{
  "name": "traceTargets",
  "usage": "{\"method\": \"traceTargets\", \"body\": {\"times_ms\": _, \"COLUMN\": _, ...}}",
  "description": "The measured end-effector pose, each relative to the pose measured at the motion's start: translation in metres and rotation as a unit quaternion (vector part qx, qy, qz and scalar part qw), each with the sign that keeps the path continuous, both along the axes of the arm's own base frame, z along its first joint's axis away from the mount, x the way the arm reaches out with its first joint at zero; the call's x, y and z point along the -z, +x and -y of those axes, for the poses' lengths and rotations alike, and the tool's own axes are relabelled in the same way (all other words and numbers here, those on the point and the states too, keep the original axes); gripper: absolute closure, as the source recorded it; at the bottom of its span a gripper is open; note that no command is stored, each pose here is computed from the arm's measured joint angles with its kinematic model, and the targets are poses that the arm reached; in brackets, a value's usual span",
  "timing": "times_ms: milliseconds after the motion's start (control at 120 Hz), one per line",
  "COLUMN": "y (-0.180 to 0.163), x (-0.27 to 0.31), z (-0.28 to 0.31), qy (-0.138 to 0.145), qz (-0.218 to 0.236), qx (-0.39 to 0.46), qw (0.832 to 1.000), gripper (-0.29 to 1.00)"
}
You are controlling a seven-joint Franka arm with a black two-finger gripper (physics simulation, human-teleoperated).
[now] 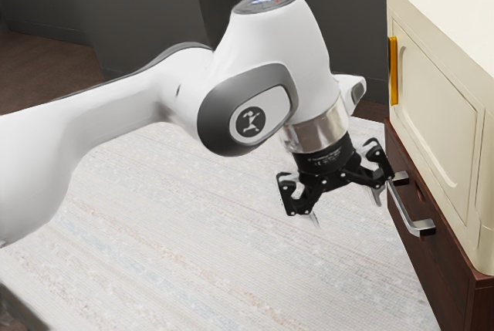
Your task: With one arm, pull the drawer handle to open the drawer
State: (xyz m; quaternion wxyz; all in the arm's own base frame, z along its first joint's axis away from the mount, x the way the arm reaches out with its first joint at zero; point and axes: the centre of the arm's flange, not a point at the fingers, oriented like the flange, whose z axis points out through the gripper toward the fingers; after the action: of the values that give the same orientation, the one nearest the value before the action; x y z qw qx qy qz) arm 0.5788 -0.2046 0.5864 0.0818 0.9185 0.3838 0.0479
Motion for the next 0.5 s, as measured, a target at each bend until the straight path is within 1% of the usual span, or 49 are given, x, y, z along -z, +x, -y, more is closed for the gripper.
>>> {"method": "traceTargets", "body": {"times_ms": 125, "y": 0.008, "x": 0.012, "z": 0.011, "qy": -0.007, "qz": 0.009, "qx": 0.008, "qw": 1.000, "gripper": 0.00}}
{"method": "traceTargets", "body": {"times_ms": 283, "y": 0.014, "x": 0.013, "z": 0.015, "qy": -0.022, "qz": 0.027, "qx": 0.009, "qw": 0.999, "gripper": 0.00}}
{"method": "traceTargets", "body": {"times_ms": 500, "y": 0.007, "x": 0.010, "z": -0.002, "qy": -0.042, "qz": 0.054, "qx": -0.006, "qw": 0.998, "gripper": 0.00}}
